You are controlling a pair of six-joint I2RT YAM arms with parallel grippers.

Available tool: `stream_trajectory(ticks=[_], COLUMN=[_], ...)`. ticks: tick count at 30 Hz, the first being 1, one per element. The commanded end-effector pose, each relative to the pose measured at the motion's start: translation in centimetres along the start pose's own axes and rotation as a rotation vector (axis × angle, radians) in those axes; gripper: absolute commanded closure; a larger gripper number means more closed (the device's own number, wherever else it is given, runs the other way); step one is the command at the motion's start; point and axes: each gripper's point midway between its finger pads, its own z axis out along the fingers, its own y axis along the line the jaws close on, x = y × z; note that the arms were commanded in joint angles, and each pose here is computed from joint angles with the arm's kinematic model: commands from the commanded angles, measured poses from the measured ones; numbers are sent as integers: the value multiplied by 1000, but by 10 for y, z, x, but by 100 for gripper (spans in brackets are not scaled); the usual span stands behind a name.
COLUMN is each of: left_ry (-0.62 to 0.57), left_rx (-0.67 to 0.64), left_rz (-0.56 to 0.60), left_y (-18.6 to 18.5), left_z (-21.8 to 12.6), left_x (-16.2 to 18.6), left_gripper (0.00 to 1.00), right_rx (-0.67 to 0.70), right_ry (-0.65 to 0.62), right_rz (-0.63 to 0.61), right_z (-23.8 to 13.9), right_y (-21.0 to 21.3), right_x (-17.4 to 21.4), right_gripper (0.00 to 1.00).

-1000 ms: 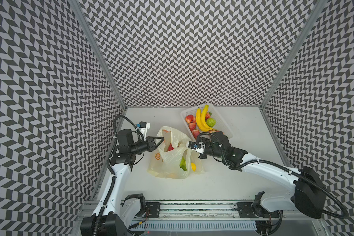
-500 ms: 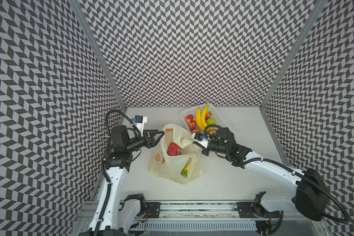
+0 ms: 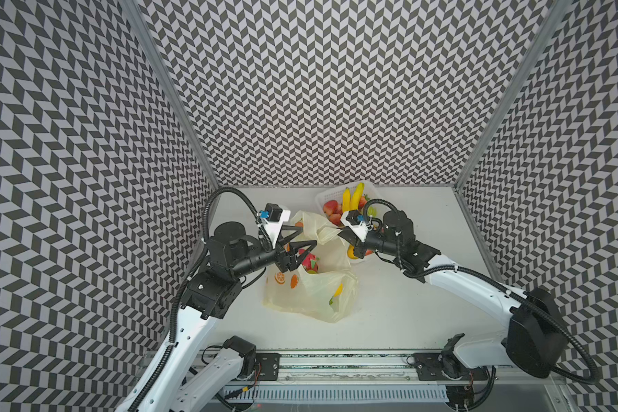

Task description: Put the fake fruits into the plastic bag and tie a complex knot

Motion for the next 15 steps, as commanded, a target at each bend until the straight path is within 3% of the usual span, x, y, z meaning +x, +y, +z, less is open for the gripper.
stream_trajectory(ticks=[1,10,15], left_ry=[65,268,381], left_rx=[-113,-231,-342], left_rz=[14,123,236], left_y=[1,-49,-53], left_z=[5,37,46], left_x=[16,69,90], left_gripper=[31,29,28], right_rx=[19,41,34], right_ry=[-73,-45,-44], right_rz=[8,47,51], right_z=[0,3,2], right_y=[-10,-21,-20], right_x=[-19,-8,-7], right_gripper=[100,100,100])
